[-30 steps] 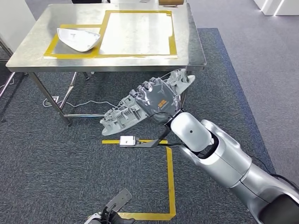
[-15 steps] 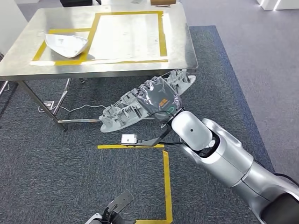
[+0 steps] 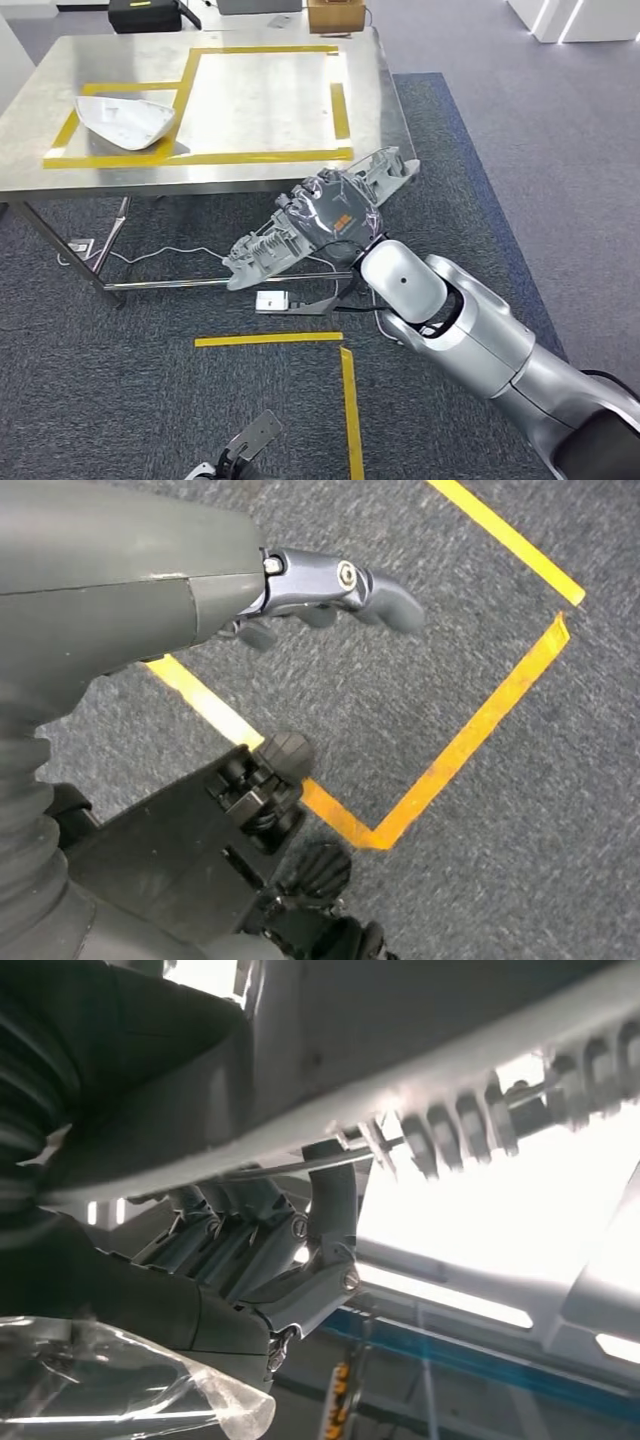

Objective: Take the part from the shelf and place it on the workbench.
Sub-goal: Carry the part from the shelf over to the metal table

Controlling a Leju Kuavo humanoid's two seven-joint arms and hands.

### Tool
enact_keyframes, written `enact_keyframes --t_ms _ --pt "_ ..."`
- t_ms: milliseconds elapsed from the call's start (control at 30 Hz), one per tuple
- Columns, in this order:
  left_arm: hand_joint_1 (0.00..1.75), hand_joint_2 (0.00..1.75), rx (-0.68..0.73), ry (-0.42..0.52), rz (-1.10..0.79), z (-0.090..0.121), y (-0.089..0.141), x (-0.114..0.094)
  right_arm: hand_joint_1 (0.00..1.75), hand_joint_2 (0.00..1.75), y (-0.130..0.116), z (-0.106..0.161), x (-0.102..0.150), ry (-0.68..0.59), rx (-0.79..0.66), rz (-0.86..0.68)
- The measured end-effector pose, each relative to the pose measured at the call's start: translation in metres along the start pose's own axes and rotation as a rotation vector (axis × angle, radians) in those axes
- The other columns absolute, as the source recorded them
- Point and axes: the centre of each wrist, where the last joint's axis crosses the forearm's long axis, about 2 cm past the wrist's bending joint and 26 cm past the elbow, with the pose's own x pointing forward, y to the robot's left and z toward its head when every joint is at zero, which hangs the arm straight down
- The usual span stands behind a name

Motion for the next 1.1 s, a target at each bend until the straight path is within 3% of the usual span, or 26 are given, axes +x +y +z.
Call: enact_keyframes --t_ms 1100 --pt "0.00 1.75 0.026 0.021 -0.005 -0.0015 0.0010 0.0023 1.75 1.75 0.0067 0.0033 0.0000 0.019 0.021 0.014"
